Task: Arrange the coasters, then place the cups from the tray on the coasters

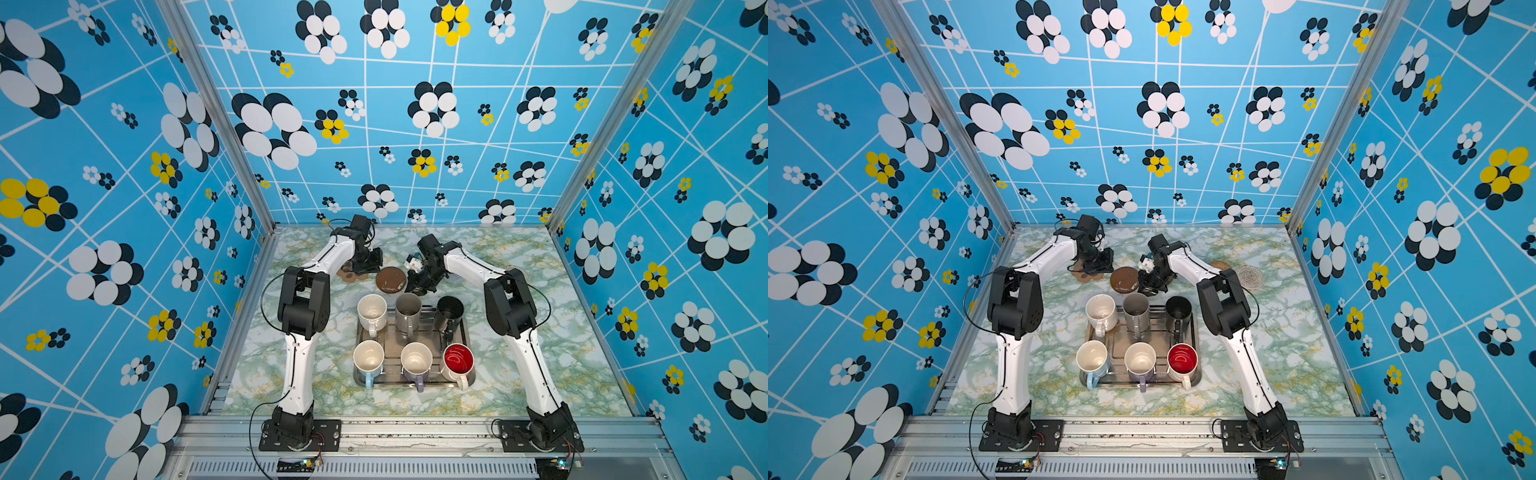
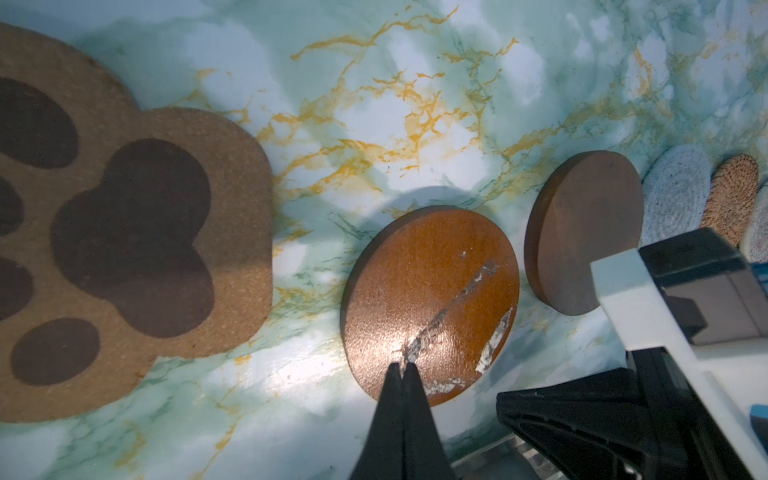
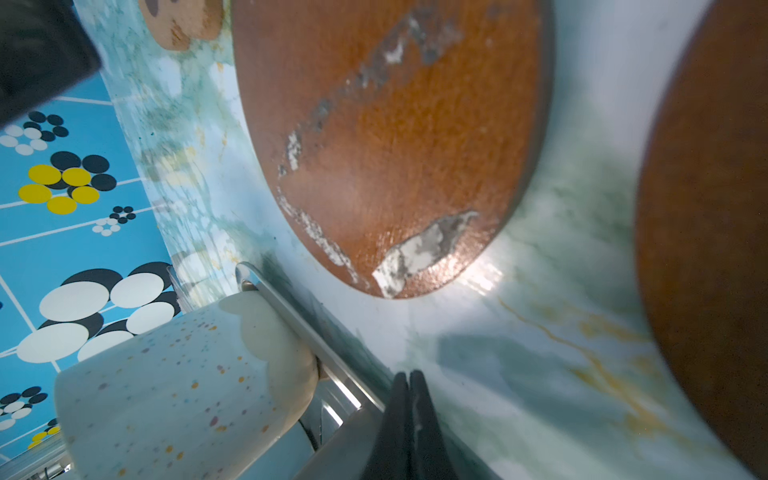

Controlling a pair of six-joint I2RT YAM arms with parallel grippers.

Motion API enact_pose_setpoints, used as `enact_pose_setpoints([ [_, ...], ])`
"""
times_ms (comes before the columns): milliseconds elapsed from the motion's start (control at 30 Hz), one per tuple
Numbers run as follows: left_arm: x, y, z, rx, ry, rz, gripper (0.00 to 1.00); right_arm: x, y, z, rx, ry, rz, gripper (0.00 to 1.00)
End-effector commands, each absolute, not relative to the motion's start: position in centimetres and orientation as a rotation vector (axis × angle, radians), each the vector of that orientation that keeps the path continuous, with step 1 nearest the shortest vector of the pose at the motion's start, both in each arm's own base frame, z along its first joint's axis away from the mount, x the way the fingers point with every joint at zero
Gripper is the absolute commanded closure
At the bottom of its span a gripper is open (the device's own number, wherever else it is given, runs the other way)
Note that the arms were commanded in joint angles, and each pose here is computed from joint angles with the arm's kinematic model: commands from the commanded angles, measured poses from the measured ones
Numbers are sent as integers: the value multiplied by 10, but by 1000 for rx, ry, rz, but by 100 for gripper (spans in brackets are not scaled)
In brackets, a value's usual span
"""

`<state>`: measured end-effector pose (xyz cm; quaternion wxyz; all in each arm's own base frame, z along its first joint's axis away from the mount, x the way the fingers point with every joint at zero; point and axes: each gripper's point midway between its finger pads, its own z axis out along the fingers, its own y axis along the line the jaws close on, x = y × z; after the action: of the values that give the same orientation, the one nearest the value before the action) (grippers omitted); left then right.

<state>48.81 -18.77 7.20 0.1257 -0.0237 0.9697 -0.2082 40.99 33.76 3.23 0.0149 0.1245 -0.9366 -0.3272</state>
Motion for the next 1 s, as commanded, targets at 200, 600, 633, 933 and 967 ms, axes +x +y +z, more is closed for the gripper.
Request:
enact_pose_setpoints([
  [200, 485, -190, 73, -65, 2815, -610, 100, 412, 354, 29, 363, -2885, -1092, 100],
  [600, 486, -189, 78, -63, 2805, -622, 100, 420, 363, 20, 325, -2869, -1122, 100],
  [633, 485, -189, 77, -64, 2808, -622, 100, 421, 364, 19, 320, -2868, -1127, 100],
  [933, 486, -185, 81, -67, 2804, -614, 100, 434, 375, 17, 270, -2867, -1188, 100],
  [967, 485, -185, 80, -68, 2808, -613, 100, 436, 376, 17, 261, -2869, -1193, 100],
])
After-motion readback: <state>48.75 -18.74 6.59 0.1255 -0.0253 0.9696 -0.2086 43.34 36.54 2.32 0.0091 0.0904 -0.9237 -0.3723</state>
